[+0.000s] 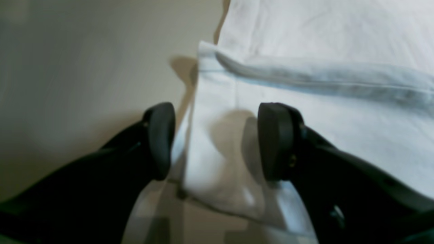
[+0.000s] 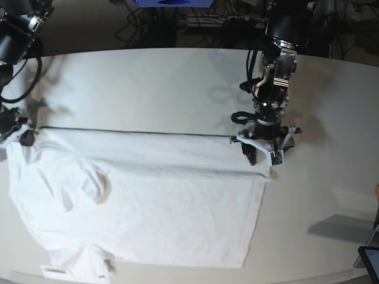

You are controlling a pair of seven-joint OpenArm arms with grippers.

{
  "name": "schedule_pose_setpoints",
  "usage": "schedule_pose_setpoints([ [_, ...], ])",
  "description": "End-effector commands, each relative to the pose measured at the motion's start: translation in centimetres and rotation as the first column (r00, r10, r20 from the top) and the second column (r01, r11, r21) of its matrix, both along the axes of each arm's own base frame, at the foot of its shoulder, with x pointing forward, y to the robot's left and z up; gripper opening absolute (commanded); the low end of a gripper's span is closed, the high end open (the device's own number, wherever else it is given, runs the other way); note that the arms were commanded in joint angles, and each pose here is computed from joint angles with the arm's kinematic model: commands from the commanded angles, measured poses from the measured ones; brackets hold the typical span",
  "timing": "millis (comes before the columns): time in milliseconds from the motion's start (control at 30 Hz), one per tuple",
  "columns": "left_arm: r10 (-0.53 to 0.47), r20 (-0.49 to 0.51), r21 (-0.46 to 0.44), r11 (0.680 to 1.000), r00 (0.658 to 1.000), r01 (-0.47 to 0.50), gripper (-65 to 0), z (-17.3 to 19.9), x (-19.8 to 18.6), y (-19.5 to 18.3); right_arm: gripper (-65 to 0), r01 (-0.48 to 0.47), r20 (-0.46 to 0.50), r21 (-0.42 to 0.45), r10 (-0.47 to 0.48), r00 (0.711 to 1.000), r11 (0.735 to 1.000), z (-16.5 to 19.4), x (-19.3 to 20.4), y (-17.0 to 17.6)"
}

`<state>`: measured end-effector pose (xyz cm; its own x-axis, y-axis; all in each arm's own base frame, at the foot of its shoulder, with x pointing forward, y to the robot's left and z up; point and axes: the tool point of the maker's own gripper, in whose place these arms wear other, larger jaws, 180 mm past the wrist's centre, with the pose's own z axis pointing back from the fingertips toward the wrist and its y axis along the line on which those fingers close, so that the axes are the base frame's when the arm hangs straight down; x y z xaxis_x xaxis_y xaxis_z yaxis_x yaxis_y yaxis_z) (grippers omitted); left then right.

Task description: Fold the T-shirt properly

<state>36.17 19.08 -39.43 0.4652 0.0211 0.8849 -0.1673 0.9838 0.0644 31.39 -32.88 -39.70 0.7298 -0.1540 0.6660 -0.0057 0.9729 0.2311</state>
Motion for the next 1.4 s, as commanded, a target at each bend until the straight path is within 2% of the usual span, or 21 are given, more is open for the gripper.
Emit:
schedule_pose_setpoints([
  [0,-0.008,0.066,0.017,1.000,0.998,0.007,-27.2,1.9,1.2,0.2,-64.1,0.004,0.069,-0.011,-0.003,0.998,1.000,2.0,1.3,-0.8],
  [200,-0.003,0.033,0.025,1.000,0.999,0.002,-27.2,0.7,1.5,0.4,-64.1,0.014,0.099,-0.013,-0.013,0.995,1.000,2.3,1.6,-1.0],
  [400,0.019,-0.025,0.040,0.999,1.000,-0.018,-27.2,-1.4,0.7,1.5,-64.0,0.023,0.035,-0.046,-0.022,0.999,0.999,0.7,1.3,-1.8],
  [700,0.021,-0.041,0.046,0.999,0.999,-0.020,-27.2,-2.0,0.2,1.8,-64.0,0.054,0.050,-0.095,-0.049,0.998,0.994,-0.3,1.1,-3.4],
  [867,0.018,-0.050,0.042,0.999,0.999,-0.016,-27.2,-2.3,-0.5,1.6,-64.0,0.068,0.101,-0.131,-0.055,0.993,0.989,0.6,1.7,-4.5],
  [1000,-0.002,-0.002,0.019,1.000,1.000,0.002,-27.2,-0.6,-0.6,0.4,-64.0,0.067,0.116,-0.154,-0.049,0.992,0.986,1.5,1.9,-5.1],
  [1100,-0.029,0.079,-0.007,1.000,0.996,0.029,-27.2,2.5,-0.6,-1.0,-64.0,0.053,0.148,-0.193,-0.024,0.989,0.980,2.8,2.0,-5.0],
  [1267,-0.064,0.235,-0.036,0.997,0.970,0.075,-27.2,8.6,0.0,-2.9,-64.0,0.008,0.222,-0.303,0.062,0.973,0.953,6.6,2.2,-4.0],
  [1367,-0.071,0.283,-0.043,0.995,0.956,0.087,-27.2,10.5,0.2,-3.4,-64.0,-0.014,0.256,-0.343,0.108,0.961,0.939,8.1,1.9,-2.6],
])
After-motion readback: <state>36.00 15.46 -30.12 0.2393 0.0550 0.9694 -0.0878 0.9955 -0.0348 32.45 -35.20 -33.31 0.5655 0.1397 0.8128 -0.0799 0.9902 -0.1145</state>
